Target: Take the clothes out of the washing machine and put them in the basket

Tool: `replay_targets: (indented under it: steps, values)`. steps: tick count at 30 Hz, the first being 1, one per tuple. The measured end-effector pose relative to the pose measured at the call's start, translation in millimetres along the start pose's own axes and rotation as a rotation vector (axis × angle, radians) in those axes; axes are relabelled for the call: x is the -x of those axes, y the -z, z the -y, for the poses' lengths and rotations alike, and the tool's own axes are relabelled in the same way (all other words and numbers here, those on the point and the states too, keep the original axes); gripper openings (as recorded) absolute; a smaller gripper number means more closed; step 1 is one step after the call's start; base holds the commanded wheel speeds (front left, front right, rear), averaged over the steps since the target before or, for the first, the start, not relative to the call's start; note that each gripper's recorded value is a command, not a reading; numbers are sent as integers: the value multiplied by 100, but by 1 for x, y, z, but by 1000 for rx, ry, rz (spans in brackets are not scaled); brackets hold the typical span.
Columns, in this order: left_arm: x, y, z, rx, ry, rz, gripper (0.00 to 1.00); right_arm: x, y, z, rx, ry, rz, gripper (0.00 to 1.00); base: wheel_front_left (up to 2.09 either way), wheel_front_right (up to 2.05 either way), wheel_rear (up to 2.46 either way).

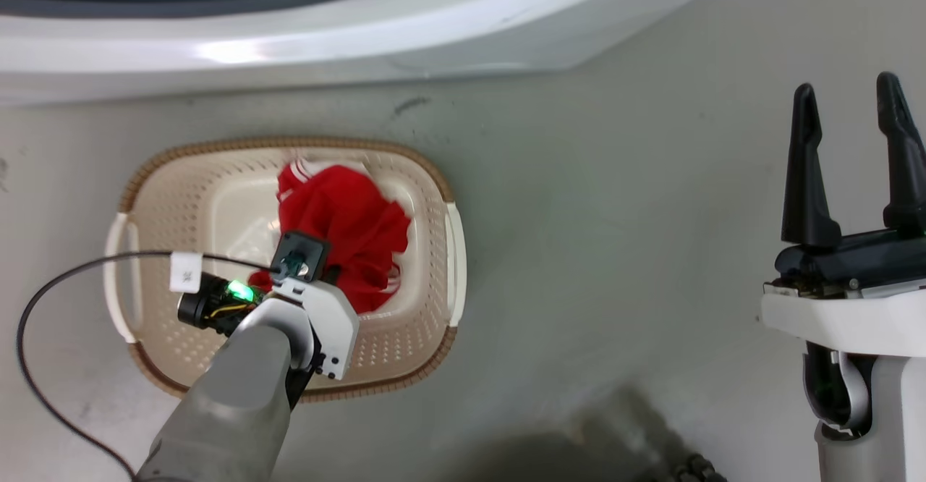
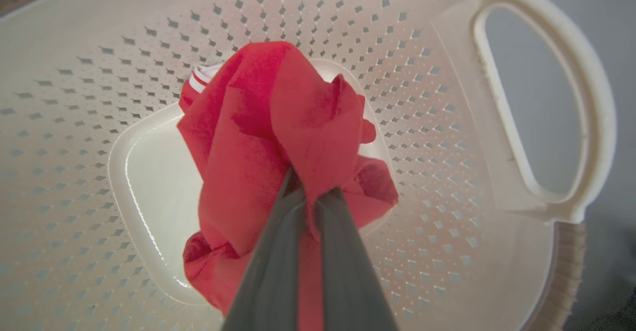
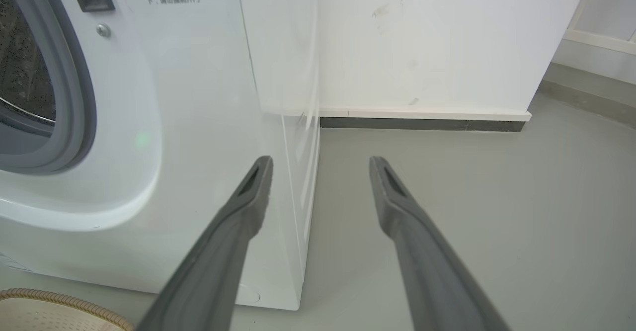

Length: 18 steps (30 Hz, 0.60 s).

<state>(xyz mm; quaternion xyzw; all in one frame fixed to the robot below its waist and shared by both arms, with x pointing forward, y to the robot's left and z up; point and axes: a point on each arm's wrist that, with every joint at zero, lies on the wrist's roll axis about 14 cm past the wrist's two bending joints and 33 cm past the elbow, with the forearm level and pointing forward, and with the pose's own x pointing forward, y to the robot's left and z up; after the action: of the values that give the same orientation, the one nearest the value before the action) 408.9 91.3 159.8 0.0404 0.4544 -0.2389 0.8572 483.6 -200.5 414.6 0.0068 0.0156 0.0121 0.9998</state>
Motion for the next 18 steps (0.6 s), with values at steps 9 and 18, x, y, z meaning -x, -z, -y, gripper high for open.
replay_targets:
  steps: [9, 18]
  values:
    - [-27, 50, 7, -42, 53, -206, 34, -4, 40, 8, 7, 19, -83, 100, 0, 0, 0]
    - [-13, 34, 9, -24, 37, -144, 100, -6, 20, 6, 1, 13, -39, 100, 0, 0, 0]
